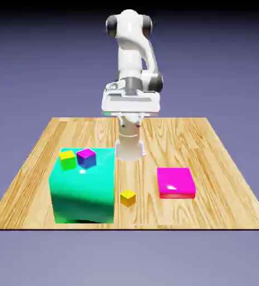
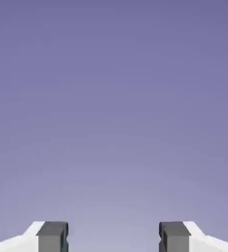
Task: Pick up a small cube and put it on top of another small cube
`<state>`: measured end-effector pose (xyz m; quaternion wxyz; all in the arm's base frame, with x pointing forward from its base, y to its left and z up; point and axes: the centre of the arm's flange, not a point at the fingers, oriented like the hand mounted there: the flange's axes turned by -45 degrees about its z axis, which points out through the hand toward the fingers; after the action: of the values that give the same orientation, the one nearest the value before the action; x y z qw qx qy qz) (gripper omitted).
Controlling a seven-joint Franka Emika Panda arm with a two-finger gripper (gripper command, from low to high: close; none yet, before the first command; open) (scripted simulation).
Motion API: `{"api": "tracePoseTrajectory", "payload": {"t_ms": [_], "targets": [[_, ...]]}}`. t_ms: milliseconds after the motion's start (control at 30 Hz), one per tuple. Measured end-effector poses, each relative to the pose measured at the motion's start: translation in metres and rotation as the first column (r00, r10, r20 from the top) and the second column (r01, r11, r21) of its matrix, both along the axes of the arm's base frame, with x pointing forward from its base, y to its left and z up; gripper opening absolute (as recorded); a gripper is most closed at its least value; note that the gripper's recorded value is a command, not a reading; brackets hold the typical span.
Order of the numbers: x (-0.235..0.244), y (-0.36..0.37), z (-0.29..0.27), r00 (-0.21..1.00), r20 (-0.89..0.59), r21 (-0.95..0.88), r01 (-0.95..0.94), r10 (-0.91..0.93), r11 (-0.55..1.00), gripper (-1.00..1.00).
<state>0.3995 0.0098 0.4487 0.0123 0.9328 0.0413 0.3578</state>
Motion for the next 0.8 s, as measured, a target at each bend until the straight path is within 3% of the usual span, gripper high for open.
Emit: {"api": "tracePoseTrajectory", "payload": {"t_ms": [333,567,800], "targets": [[0.063,0.037,-0.095,0.85,-0.515,-0.148,-0.218,0.113,0.965,0.0],[0.085,0.056,-0.169,0.602,-0.792,-0.179,-0.384,0.098,0.906,0.0],[0.093,0.066,-0.243,0.299,-0.954,-0.156,-0.53,0.011,0.833,0.0]]}}
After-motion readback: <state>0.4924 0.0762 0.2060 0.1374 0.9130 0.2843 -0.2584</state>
